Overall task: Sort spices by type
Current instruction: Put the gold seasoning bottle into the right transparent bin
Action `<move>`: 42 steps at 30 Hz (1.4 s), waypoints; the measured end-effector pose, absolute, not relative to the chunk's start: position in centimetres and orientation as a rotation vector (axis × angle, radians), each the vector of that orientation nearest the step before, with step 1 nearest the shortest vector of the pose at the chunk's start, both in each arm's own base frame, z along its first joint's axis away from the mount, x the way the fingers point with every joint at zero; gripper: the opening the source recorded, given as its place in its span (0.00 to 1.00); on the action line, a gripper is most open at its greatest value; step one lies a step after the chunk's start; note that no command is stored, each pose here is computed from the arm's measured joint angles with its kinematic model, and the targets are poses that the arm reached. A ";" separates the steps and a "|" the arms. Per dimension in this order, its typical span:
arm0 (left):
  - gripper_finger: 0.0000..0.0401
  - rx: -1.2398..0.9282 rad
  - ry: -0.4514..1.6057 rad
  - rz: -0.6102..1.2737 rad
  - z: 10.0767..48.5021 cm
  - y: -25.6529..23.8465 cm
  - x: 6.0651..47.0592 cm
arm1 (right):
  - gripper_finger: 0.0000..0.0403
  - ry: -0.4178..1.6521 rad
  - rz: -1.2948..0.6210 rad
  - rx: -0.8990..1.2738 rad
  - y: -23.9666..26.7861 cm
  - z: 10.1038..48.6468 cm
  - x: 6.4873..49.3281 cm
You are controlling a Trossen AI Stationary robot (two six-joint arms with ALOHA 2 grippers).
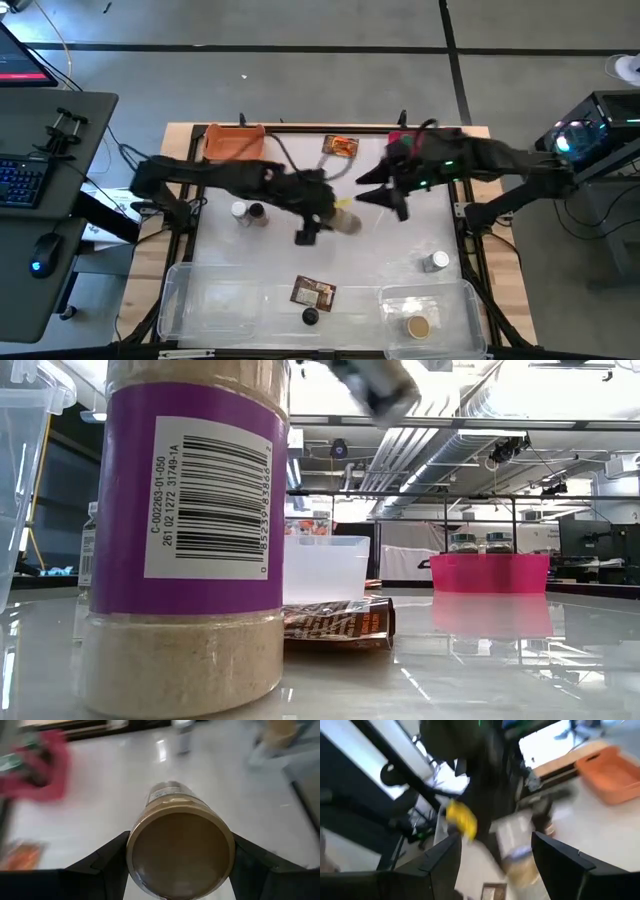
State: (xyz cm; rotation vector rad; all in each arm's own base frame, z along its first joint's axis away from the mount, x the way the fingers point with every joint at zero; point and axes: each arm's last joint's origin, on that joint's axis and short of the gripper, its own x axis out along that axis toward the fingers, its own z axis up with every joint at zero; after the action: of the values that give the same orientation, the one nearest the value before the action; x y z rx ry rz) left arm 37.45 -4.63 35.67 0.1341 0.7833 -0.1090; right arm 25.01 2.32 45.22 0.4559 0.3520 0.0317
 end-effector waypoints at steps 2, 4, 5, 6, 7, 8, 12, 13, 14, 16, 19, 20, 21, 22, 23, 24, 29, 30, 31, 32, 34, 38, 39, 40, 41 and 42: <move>0.59 0.122 0.757 -0.175 34.2 -5.7 39.2 | 0.59 0.314 -0.009 0.453 2.1 46.0 23.6; 0.59 0.139 0.754 -0.226 32.5 -6.7 40.7 | 0.59 0.284 -0.040 0.448 1.9 46.6 22.2; 0.59 0.153 0.767 -0.241 31.6 -7.2 41.3 | 0.59 0.269 -0.054 0.451 1.8 46.9 21.6; 0.59 0.163 0.790 -0.254 30.7 -7.6 41.8 | 0.59 0.260 -0.070 0.460 1.7 47.1 21.0; 0.59 0.169 0.813 -0.260 29.9 -7.9 42.3 | 0.59 0.256 -0.081 0.466 1.6 47.2 20.5; 0.59 0.172 0.836 -0.262 29.3 -8.2 42.6 | 0.59 0.255 -0.091 0.470 1.6 47.3 20.2; 0.59 0.185 0.952 -0.273 27.6 -8.8 42.8 | 0.59 0.273 -0.127 0.484 1.4 47.2 19.4; 0.59 0.190 0.981 -0.273 27.6 -8.8 42.6 | 0.59 0.278 -0.131 0.483 1.4 47.1 19.4; 0.59 0.197 1.011 -0.271 27.6 -8.9 42.3 | 0.59 0.285 -0.133 0.482 1.4 47.1 19.4; 0.59 0.218 1.080 -0.263 27.6 -8.7 41.7 | 0.59 0.307 -0.139 0.478 1.4 46.8 19.4; 0.59 0.265 1.177 -0.266 27.7 -8.5 40.8 | 0.59 0.338 -0.147 0.469 1.4 46.5 19.8; 0.59 0.281 1.197 -0.261 27.8 -8.4 40.6 | 0.59 0.342 -0.148 0.468 1.5 46.4 19.9; 0.59 0.290 1.214 -0.261 27.9 -8.3 40.4 | 0.59 0.345 -0.149 0.467 1.5 46.3 20.0; 0.59 0.302 1.230 -0.268 27.9 -8.3 40.3 | 0.59 0.355 -0.151 0.465 1.5 46.2 20.1; 0.59 0.314 1.251 -0.276 27.9 -8.2 40.1 | 0.59 0.361 -0.153 0.464 1.5 46.1 20.3; 0.59 0.329 1.273 -0.286 27.7 -8.1 39.9 | 0.59 0.365 -0.155 0.463 1.5 46.0 20.4; 0.59 0.367 1.341 -0.315 25.7 -8.3 40.3 | 0.59 0.397 -0.165 0.456 1.5 45.6 20.9; 0.59 0.373 1.366 -0.314 25.4 -8.4 40.3 | 0.59 0.399 -0.166 0.456 1.5 45.5 21.0; 0.59 0.377 1.393 -0.316 24.9 -8.4 40.3 | 0.59 0.408 -0.168 0.454 1.5 45.4 21.0; 0.59 0.380 1.419 -0.319 24.5 -8.5 40.3 | 0.59 0.413 -0.169 0.454 1.6 45.3 21.2; 0.59 0.382 1.460 -0.322 23.8 -8.7 40.2 | 0.59 0.414 -0.169 0.453 1.6 45.3 21.3; 0.59 0.394 1.509 -0.334 22.9 -9.2 40.2 | 0.59 0.425 -0.172 0.451 1.6 45.1 21.5; 0.61 0.391 1.511 -0.331 22.8 -9.3 40.2 | 0.59 0.425 -0.172 0.451 1.6 45.1 21.5; 0.64 0.386 1.513 -0.327 22.8 -9.3 40.2 | 0.59 0.425 -0.172 0.451 1.6 45.1 21.5; 0.68 0.382 1.514 -0.323 22.7 -9.4 40.2 | 0.59 0.425 -0.172 0.451 1.6 45.1 21.5; 0.72 0.381 1.514 -0.321 22.7 -9.4 40.2 | 0.59 0.425 -0.172 0.451 1.6 45.1 21.5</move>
State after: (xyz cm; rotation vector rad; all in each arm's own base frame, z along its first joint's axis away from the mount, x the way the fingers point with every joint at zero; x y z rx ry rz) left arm 40.21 -9.36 22.70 0.3808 1.5139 -0.3213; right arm 21.50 1.59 45.14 0.4514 0.4249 -0.1716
